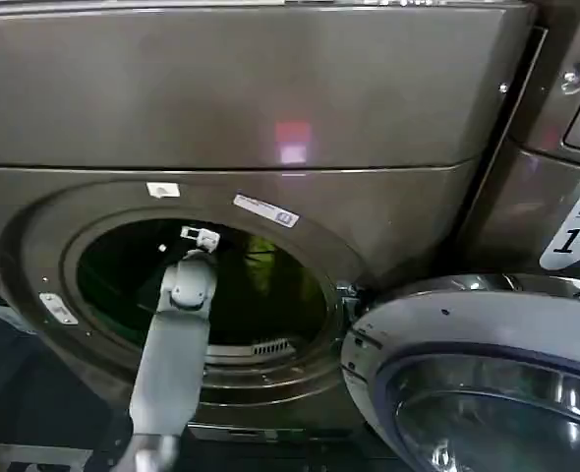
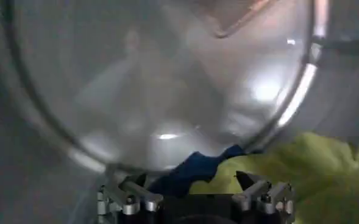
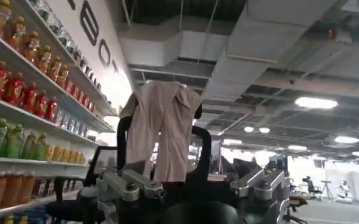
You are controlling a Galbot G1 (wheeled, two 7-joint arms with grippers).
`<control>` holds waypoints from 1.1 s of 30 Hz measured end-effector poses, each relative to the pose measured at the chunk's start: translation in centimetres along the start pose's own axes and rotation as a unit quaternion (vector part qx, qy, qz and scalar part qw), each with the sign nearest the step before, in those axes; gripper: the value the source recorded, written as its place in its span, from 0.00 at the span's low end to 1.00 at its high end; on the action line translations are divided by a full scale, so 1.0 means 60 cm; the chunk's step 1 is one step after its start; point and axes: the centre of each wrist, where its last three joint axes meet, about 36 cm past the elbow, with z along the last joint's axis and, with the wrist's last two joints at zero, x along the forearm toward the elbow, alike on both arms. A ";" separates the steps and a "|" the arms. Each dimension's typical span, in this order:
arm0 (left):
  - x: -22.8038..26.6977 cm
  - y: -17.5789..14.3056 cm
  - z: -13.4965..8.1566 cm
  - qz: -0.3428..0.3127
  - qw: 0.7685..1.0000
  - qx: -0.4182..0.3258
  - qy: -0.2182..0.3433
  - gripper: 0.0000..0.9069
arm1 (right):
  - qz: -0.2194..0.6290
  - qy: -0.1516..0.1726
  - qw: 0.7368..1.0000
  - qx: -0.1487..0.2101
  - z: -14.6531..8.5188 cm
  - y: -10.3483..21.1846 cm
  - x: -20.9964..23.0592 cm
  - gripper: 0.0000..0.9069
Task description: Grasp the clothes from the dryer.
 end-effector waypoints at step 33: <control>-0.080 0.071 -0.004 0.269 0.954 -0.131 0.014 1.00 | -0.015 0.002 1.000 0.009 0.010 0.022 0.005 1.00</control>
